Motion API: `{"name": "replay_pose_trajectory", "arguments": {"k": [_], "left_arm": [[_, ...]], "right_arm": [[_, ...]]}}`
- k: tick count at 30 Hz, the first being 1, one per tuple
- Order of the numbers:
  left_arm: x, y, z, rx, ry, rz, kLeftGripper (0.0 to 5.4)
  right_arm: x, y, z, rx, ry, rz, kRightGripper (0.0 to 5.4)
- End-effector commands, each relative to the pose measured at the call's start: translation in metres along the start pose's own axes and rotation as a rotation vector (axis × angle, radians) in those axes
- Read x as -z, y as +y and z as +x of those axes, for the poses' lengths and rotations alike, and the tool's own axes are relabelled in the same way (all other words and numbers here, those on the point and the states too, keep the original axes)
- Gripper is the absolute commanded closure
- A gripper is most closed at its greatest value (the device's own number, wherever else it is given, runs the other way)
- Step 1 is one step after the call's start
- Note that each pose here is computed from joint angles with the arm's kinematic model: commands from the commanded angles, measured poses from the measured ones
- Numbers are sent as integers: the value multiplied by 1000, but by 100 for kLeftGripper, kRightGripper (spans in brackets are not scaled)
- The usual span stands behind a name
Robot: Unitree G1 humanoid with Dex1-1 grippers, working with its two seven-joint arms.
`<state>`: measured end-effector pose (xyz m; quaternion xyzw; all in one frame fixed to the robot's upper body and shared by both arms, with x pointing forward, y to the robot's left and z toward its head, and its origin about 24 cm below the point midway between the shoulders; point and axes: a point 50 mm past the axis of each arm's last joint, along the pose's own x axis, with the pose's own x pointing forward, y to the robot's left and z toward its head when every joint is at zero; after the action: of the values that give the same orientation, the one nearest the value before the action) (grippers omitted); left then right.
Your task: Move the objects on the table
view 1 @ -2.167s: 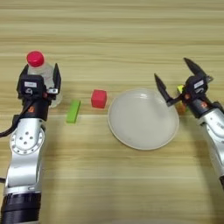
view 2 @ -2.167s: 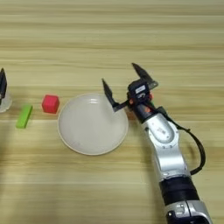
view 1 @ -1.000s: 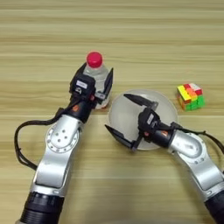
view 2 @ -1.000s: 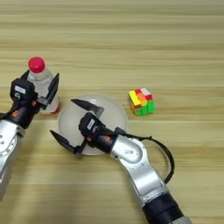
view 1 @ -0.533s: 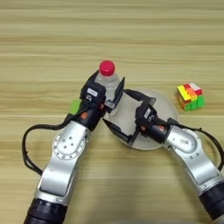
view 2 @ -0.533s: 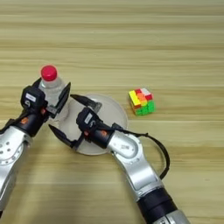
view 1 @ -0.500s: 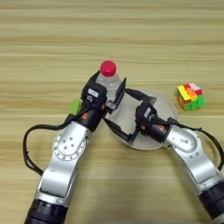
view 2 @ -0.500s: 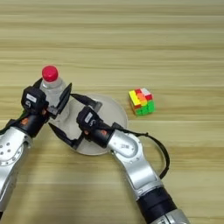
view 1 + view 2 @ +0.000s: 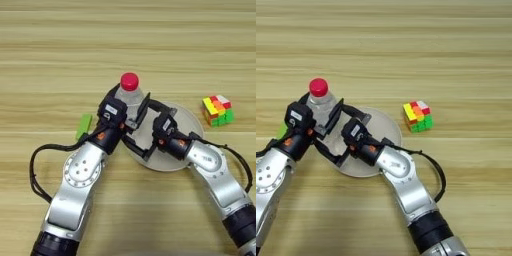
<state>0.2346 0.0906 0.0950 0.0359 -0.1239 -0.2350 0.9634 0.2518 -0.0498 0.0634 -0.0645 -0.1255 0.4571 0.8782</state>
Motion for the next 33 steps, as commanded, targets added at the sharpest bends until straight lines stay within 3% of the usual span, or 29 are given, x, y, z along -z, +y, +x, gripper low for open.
{"name": "replay_pose_trajectory", "arguments": {"k": [1,20,27,33], "left_arm": [[-7,-5,5,15,-37,-15,224],[-1,-21,7,60,-19,-50,224],[-1,-19,7,51,-16,-48,224],[0,-17,7,43,-15,-45,224]], "right_arm": [[-2,0,4,-4,-9,4,0],[-1,-1,9,12,-17,23,0],[-1,-2,8,19,-21,30,107],[-1,-4,9,26,-22,36,162]]}}
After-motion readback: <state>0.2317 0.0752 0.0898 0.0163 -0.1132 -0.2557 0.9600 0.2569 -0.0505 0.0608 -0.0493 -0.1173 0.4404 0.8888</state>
